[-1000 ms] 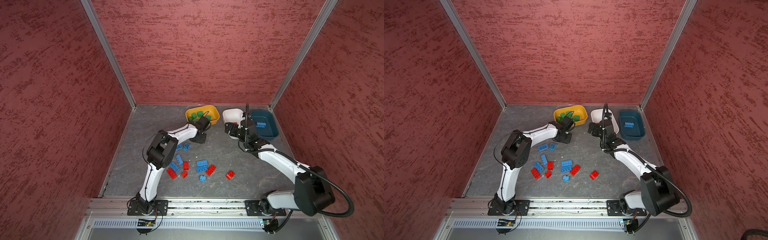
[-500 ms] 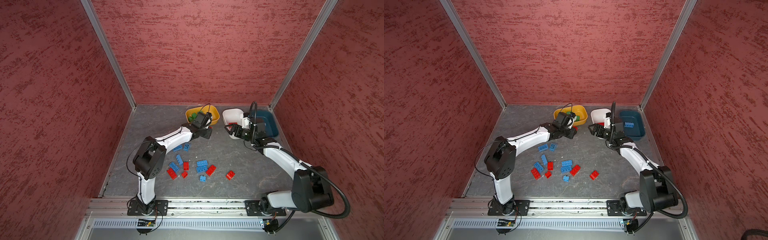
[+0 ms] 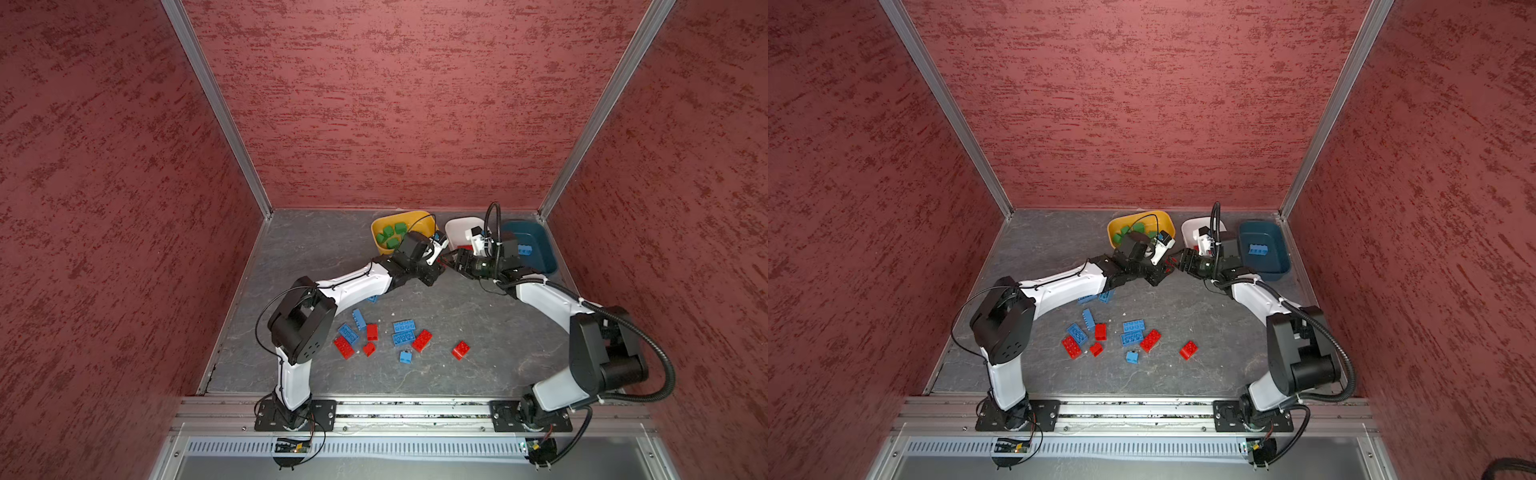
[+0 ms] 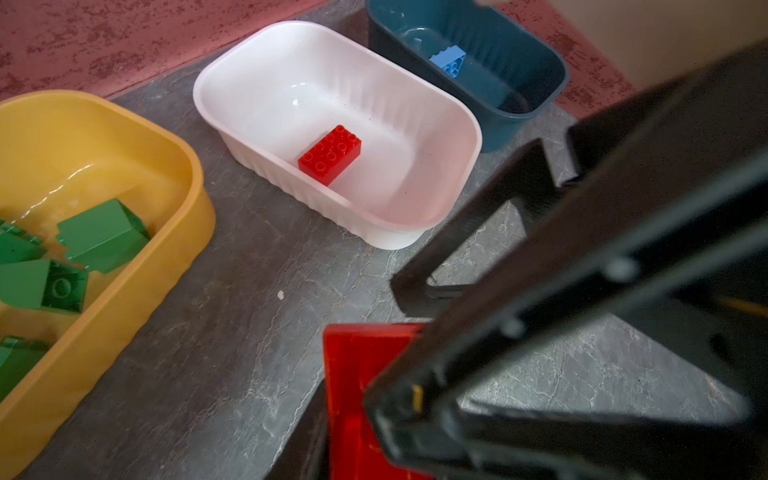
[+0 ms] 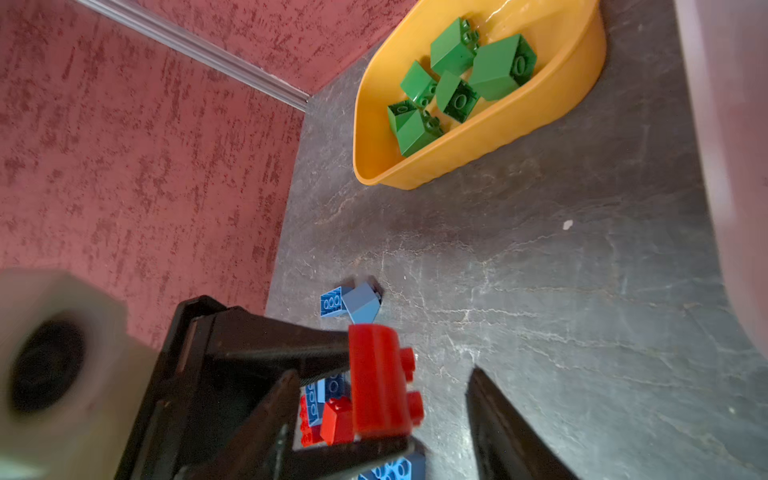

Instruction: Sort the legos into containers by color

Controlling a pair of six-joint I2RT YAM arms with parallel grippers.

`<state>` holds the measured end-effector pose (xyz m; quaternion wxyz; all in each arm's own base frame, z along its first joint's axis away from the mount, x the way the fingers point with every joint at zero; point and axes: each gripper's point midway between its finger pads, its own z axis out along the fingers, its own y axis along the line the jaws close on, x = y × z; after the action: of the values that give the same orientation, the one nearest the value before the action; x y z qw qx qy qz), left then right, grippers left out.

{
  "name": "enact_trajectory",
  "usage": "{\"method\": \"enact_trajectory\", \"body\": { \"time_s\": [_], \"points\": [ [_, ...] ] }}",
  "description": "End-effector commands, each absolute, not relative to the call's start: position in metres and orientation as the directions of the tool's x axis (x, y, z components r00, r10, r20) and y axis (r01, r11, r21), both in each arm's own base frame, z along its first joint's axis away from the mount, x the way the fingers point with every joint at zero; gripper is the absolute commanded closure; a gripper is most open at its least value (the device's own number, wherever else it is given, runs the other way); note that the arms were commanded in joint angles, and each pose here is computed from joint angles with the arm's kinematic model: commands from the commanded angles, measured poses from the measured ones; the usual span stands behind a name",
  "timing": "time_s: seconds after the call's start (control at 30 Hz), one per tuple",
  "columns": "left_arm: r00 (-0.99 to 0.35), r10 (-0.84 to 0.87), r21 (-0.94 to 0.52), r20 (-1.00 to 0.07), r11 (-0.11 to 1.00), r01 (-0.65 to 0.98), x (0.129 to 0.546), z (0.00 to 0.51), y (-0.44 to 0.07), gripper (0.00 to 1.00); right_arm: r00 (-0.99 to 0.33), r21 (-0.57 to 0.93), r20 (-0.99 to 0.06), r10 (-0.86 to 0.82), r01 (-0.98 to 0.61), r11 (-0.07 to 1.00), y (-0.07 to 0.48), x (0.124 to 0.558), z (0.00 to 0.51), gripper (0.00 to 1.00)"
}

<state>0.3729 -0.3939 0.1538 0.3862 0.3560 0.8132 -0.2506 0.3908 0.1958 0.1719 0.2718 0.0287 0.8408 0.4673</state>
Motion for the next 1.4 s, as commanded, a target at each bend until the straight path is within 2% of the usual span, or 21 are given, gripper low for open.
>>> {"method": "enact_trajectory", "body": {
  "time_s": [0.0,0.33,0.47,0.6,0.63,0.67,0.73,0.8,0.87,1.13,1.3,1.37],
  "points": [
    [-0.334,0.358,-0.085,-0.872,0.561,0.823,0.367,0.186,-0.406,0.90,-0.850,0.817,-0.439,0.292,-0.242,0.524,0.203,0.397,0.186,0.45],
    [-0.327,0.373,-0.063,-0.869,0.571,0.819,0.372,0.183,-0.407,0.90,-0.862,0.820,-0.438,0.256,-0.266,0.507,0.206,0.384,0.183,0.62],
    [-0.339,0.363,-0.076,-0.868,0.577,0.813,0.373,0.184,-0.408,0.90,-0.850,0.812,-0.451,0.273,-0.263,0.522,0.202,0.385,0.183,0.75],
    [-0.349,0.367,-0.072,-0.862,0.592,0.802,0.375,0.182,-0.405,0.88,-0.825,0.794,-0.479,0.300,-0.261,0.549,0.196,0.390,0.186,0.92],
    [-0.355,0.371,-0.072,-0.858,0.596,0.799,0.375,0.182,-0.405,0.84,-0.816,0.786,-0.490,0.306,-0.262,0.559,0.195,0.393,0.188,0.98],
    [-0.366,0.373,-0.070,-0.853,0.612,0.788,0.377,0.181,-0.403,0.77,-0.809,0.780,-0.498,0.312,-0.260,0.569,0.193,0.395,0.188,1.00],
    [-0.395,0.367,-0.074,-0.842,0.647,0.759,0.383,0.180,-0.397,0.44,-0.789,0.767,-0.514,0.335,-0.249,0.591,0.185,0.402,0.189,1.00],
    [-0.410,0.359,-0.077,-0.838,0.667,0.741,0.386,0.178,-0.392,0.16,-0.766,0.757,-0.527,0.367,-0.227,0.613,0.176,0.411,0.190,1.00],
    [-0.418,0.348,-0.080,-0.839,0.681,0.728,0.388,0.178,-0.387,0.03,-0.736,0.749,-0.536,0.412,-0.190,0.635,0.162,0.422,0.190,1.00],
    [-0.474,0.311,-0.096,-0.824,0.748,0.657,0.383,0.166,-0.350,0.01,-0.664,0.709,-0.565,0.490,-0.087,0.700,0.111,0.476,0.180,1.00],
    [-0.527,0.273,-0.122,-0.805,0.793,0.597,0.381,0.157,-0.324,0.01,-0.709,0.706,-0.560,0.429,-0.138,0.694,0.122,0.488,0.180,1.00],
    [-0.552,0.251,-0.137,-0.795,0.813,0.566,0.380,0.153,-0.313,0.00,-0.721,0.700,-0.565,0.401,-0.162,0.695,0.130,0.482,0.179,0.95]
  ]
}}
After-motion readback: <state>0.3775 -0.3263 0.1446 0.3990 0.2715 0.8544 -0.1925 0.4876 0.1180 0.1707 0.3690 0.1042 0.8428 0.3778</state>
